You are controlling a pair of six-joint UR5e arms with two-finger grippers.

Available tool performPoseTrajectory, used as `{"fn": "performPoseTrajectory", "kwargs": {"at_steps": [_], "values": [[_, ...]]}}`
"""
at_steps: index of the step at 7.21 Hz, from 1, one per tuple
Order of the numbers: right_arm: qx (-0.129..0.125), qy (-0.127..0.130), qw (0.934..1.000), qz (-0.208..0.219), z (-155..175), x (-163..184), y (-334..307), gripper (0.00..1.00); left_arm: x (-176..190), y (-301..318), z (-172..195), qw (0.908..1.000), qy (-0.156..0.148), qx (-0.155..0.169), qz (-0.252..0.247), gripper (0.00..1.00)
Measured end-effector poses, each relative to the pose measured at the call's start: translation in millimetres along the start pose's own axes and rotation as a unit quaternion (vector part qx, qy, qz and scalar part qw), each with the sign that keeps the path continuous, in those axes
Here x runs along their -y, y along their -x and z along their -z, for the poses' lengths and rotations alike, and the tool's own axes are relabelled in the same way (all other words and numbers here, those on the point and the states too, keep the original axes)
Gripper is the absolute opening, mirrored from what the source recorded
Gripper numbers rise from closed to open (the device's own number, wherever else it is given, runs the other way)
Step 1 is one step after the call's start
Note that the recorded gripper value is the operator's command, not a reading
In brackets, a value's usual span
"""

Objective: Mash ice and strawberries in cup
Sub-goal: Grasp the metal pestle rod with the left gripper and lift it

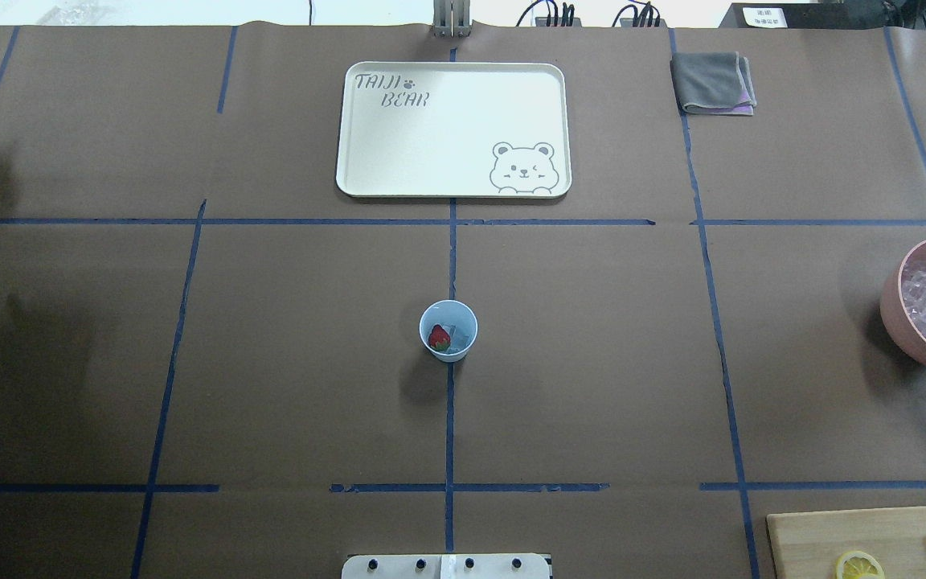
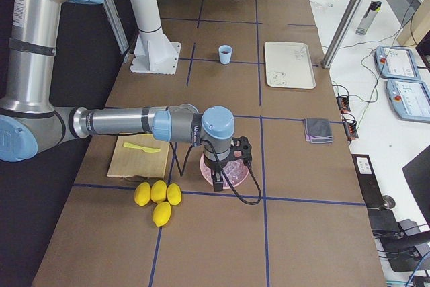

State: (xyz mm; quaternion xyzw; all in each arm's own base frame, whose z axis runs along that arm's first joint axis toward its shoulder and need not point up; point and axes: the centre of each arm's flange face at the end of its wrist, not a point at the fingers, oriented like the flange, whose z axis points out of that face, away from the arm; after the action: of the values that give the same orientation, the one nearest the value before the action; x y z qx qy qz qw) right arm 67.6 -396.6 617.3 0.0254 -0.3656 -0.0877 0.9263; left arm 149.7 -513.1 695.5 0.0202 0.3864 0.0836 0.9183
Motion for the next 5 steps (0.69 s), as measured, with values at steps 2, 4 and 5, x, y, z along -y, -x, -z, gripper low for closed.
{"fn": "performPoseTrajectory", "kwargs": {"at_steps": [2,4,5], "values": [[0.0,0.001,1.0,-0.001,-0.9,-1.7,-0.6,0.99,-3.3,-4.7,-6.7,1.0,0.006,-0.001,-0.005,0.86],[-0.001,0.001,1.0,0.0,-1.1,-2.1,-0.7,0.99,-4.8,-5.8,-8.9,0.9999,0.008,0.0,-0.006,0.11],[-0.001,0.001,1.0,0.0,-1.1,-2.1,-0.7,0.99,-4.8,-6.6,-8.5,1.0,0.008,-0.001,-0.004,0.01]]}}
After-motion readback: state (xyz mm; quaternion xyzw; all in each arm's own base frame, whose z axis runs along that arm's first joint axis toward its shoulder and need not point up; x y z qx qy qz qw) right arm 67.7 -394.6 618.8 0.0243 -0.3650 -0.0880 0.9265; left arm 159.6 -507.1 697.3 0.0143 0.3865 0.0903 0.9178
